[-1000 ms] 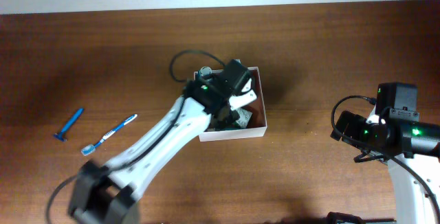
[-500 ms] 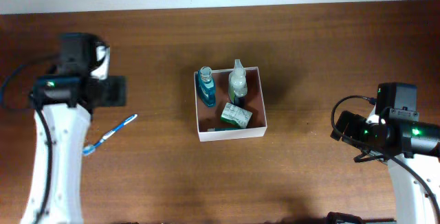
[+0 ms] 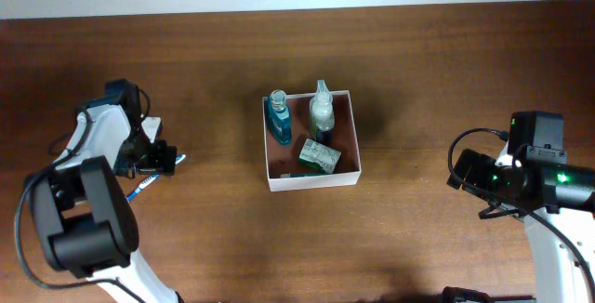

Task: Pack container
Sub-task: 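Withdraw the left gripper back toward the toothbrush and razor, then grasp the blue-and-white Colgate toothbrush handle with the left gripper, then carry the toothbrush into the box and open the left gripper, then move the left gripper back left over the blue razor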

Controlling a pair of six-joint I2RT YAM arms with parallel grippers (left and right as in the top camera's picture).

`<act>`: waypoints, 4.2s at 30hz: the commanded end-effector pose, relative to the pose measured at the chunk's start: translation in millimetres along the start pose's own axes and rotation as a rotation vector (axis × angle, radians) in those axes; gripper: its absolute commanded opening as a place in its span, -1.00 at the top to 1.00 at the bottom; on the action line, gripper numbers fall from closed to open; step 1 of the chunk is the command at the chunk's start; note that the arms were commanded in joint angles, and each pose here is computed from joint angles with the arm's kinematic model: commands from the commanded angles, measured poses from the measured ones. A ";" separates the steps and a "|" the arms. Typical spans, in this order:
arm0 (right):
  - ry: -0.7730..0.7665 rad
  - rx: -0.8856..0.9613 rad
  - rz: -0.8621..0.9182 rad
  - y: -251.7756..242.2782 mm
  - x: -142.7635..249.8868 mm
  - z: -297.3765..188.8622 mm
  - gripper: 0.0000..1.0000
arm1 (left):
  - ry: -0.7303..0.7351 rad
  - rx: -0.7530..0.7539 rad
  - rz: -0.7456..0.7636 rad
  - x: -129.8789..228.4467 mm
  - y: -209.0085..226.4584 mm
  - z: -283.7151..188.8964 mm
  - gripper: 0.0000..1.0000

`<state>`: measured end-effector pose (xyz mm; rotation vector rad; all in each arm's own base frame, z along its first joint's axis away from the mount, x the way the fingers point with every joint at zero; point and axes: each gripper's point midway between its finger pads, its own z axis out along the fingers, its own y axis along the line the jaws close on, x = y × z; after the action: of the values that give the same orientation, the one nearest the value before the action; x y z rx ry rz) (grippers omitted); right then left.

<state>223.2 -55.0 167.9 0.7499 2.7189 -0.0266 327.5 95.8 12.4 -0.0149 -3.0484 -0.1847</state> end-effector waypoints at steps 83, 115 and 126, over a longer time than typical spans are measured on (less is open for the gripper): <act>-0.001 0.005 0.010 -2.3 -0.5 1.3 -0.98 | -0.641 -0.009 1.270 -0.5 -352.1 -140.3 0.25; -0.001 0.005 0.003 -2.3 -0.5 1.3 -0.96 | -0.531 0.054 -0.253 -19.3 111.7 -120.9 -0.89; 0.005 0.006 -0.005 -1.5 -2.6 4.8 -0.97 | -0.270 0.193 -0.268 -24.7 103.0 6.1 -0.96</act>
<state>225.9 -55.7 168.0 0.7384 2.7146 -0.0282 354.0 200.1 35.9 0.4181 -3.3469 0.0678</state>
